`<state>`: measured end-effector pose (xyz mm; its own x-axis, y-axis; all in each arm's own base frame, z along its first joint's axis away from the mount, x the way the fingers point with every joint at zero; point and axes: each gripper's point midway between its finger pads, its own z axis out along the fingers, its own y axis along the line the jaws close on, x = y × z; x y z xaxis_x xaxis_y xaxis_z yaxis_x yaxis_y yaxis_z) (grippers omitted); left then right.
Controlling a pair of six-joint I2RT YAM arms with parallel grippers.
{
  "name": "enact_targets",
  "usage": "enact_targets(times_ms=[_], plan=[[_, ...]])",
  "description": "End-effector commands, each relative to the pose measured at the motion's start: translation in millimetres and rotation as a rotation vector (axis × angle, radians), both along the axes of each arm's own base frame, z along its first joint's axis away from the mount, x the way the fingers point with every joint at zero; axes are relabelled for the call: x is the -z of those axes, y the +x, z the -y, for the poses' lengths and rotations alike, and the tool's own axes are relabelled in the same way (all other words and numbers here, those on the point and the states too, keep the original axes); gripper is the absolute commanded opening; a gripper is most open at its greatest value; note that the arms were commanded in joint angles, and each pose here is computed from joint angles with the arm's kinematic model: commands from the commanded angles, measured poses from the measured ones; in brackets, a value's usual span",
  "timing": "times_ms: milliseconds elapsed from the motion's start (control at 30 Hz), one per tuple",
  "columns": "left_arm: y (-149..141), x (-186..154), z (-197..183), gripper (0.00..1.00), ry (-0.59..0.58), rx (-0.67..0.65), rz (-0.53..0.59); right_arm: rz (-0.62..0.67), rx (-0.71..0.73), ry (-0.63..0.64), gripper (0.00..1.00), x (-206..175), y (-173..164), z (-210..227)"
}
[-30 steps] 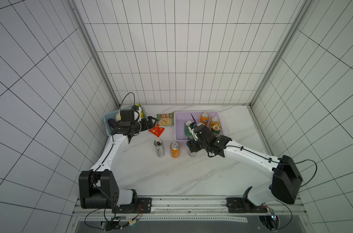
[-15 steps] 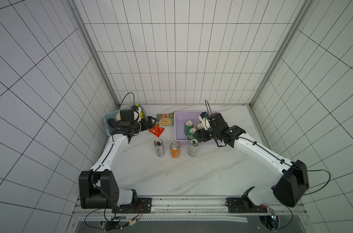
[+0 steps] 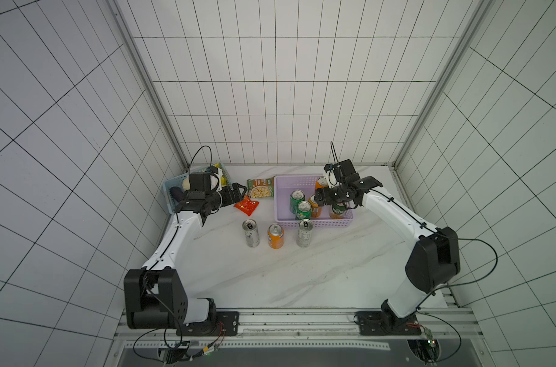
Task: Take out the drinks from the basket
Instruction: Pick up the drink from the basket.
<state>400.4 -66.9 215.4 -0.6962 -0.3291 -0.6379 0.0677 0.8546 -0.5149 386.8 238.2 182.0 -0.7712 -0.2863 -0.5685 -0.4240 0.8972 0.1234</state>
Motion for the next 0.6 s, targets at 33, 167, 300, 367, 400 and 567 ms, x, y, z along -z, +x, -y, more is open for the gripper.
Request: enact_targets(times_ms=[33, 167, 300, 367, 400, 567], plan=[[4.0, -12.3, -1.1, 0.98, 0.002, 0.004, 0.034, -0.025, 0.041, -0.016, 0.90, 3.9, 17.4, -3.5], [3.9, -13.2, -1.5, 0.98, 0.002, 0.003, 0.037, -0.045, 0.061, -0.037, 0.91, 13.8, 29.8, -8.3], [4.1, -13.1, -1.7, 0.98, 0.001, 0.002, 0.036, -0.072, 0.072, -0.078, 0.90, 26.1, 34.6, -7.5], [4.2, -13.2, -1.3, 0.98, -0.002, 0.003, 0.035, -0.077, 0.076, -0.090, 0.91, 30.9, 37.7, -8.2], [4.2, -12.5, -1.5, 0.98, -0.002, 0.002, 0.033, -0.081, 0.078, -0.094, 0.90, 33.5, 38.8, -8.6], [4.5, -12.5, -1.3, 0.98, -0.003, 0.004, 0.033, -0.094, 0.074, -0.118, 0.87, 43.3, 43.2, -13.0]])
